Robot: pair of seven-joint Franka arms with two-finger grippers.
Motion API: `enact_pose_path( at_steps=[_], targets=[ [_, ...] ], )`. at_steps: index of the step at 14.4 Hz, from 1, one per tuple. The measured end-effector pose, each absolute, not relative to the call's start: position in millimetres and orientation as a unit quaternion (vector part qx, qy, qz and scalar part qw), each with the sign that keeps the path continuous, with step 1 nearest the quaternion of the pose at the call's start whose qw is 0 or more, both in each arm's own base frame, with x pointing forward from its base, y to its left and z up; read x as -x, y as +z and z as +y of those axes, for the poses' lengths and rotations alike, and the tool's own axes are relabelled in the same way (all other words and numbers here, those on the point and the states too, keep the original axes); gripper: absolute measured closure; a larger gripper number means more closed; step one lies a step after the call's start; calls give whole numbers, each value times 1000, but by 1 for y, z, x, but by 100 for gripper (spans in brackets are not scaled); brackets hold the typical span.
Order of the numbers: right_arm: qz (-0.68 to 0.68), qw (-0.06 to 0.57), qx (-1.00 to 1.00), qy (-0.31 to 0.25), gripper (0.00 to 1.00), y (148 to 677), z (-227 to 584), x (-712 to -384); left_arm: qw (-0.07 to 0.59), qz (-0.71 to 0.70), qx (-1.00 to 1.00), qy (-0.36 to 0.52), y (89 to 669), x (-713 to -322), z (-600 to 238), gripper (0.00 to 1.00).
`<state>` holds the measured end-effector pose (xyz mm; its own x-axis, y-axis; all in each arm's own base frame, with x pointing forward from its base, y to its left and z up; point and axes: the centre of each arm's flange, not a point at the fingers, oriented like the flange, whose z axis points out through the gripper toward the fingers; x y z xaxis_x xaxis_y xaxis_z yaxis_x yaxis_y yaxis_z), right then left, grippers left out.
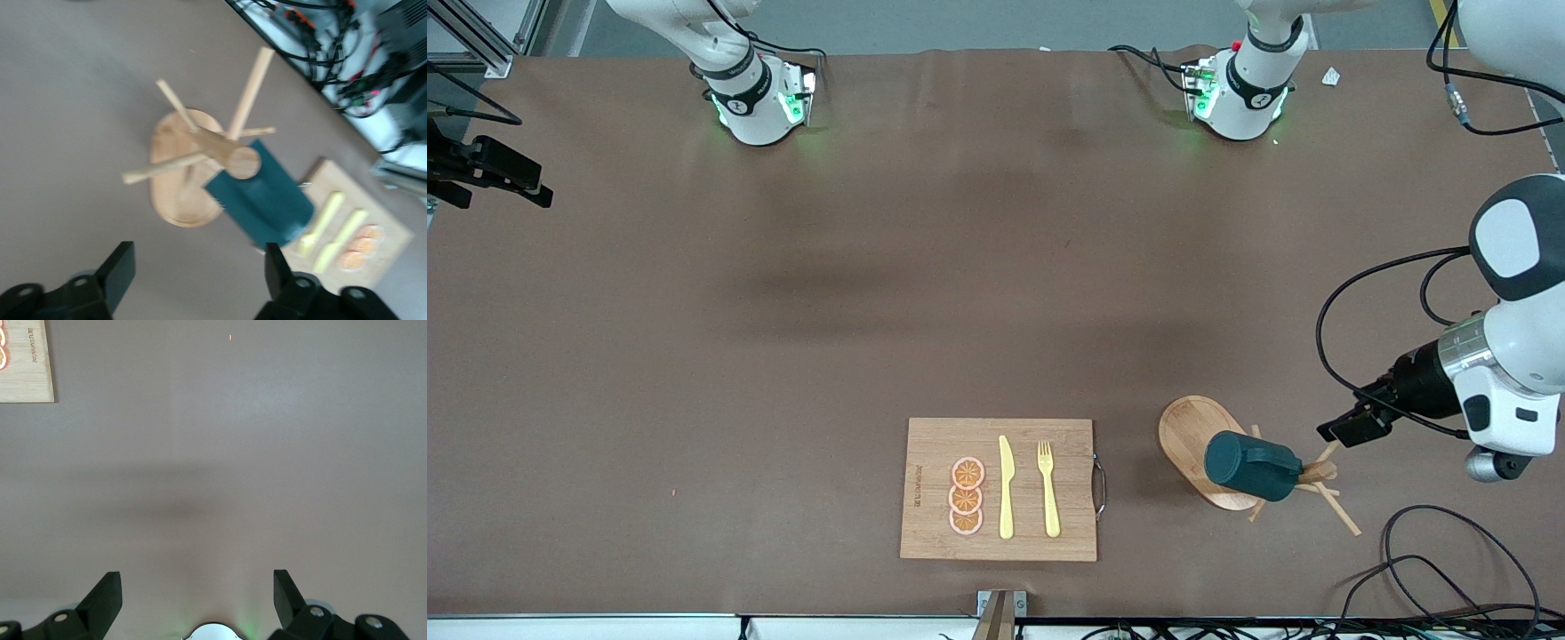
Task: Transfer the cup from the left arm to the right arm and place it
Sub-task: 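Close the left gripper around the teal cup on the stand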
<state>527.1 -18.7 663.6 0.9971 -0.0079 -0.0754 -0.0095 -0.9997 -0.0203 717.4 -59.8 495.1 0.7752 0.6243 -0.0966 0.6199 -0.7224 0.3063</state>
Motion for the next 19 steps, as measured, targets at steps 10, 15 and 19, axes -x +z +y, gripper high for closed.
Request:
enact_pose_path(
  at_steps=[10, 15, 19],
  targets=[
    [4, 10, 999, 38, 0, 664, -19, -527, 195, 491, -848, -44, 449, -735, -67, 27],
    [5, 10, 999, 38, 0, 664, -19, -527, 195, 515, -833, -50, 440, -737, -77, 31],
    [4, 10, 999, 36, 0, 665, -19, -527, 198, 538, -818, -49, 436, -740, -84, 33]
  ],
)
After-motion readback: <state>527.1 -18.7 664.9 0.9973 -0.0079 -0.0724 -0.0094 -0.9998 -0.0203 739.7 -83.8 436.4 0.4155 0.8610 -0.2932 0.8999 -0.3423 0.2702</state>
